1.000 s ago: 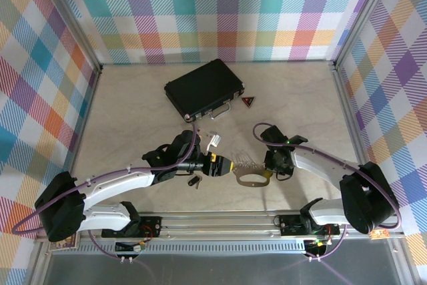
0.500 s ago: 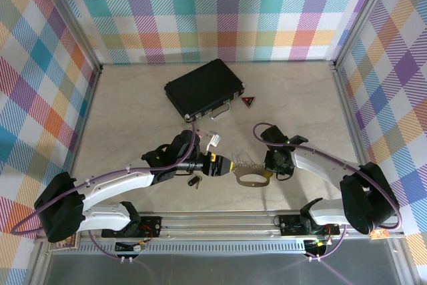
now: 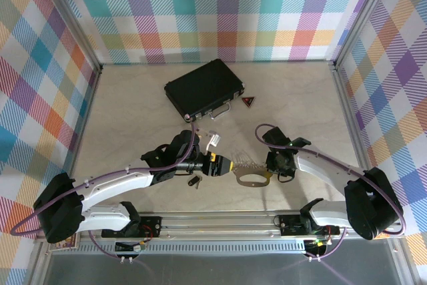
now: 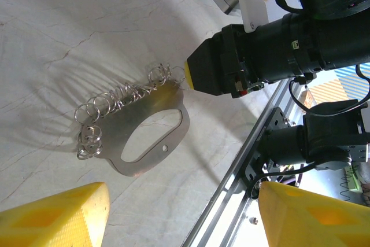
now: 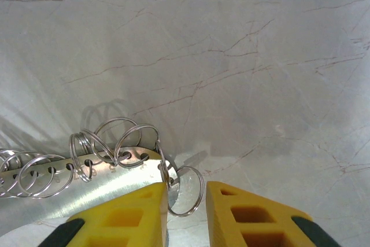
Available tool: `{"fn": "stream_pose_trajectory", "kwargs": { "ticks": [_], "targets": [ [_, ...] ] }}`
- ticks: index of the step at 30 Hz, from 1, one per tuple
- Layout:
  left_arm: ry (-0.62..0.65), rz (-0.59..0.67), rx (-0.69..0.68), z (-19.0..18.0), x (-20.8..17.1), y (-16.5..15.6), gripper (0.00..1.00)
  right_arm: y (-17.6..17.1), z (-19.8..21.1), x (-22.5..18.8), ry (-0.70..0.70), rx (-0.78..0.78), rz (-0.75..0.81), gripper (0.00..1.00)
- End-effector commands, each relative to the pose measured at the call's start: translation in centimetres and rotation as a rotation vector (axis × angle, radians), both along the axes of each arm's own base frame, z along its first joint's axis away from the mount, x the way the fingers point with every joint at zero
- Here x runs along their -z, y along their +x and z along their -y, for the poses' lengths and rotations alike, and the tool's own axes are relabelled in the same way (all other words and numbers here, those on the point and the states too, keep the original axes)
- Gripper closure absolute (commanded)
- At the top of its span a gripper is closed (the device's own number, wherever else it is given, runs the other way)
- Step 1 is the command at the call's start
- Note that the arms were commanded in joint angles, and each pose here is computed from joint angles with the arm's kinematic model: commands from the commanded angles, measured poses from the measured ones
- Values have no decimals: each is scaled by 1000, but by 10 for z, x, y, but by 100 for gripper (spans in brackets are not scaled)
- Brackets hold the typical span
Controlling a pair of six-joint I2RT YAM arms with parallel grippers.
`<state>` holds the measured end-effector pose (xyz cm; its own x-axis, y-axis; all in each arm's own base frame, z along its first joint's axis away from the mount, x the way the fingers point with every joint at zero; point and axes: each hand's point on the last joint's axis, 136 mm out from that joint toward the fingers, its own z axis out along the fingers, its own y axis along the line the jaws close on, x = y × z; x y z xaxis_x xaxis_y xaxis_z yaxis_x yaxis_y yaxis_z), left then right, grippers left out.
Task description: Put the keys on the keyring
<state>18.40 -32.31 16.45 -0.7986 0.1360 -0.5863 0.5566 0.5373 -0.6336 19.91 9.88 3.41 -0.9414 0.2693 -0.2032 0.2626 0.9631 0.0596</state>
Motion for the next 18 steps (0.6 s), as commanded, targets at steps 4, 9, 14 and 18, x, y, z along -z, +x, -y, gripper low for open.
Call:
{"fn": "stream_pose_trajectory", "kwargs": {
  "ticks": [4, 9, 14, 18],
  "targets": [
    [-15, 23, -9, -5, -6, 2, 31, -10, 0, 1, 45, 53, -12, 59],
    [-20, 26, -3, -4, -8, 2, 31, -13, -4, -4, 121, 130, 21, 53],
    [-15, 37, -2, -6, -10, 1, 31, -18, -2, -7, 213, 235, 54, 60],
    [-20, 42, 3, -6, -14, 0, 31, -18, 6, -8, 267, 310, 72, 63]
  ]
}}
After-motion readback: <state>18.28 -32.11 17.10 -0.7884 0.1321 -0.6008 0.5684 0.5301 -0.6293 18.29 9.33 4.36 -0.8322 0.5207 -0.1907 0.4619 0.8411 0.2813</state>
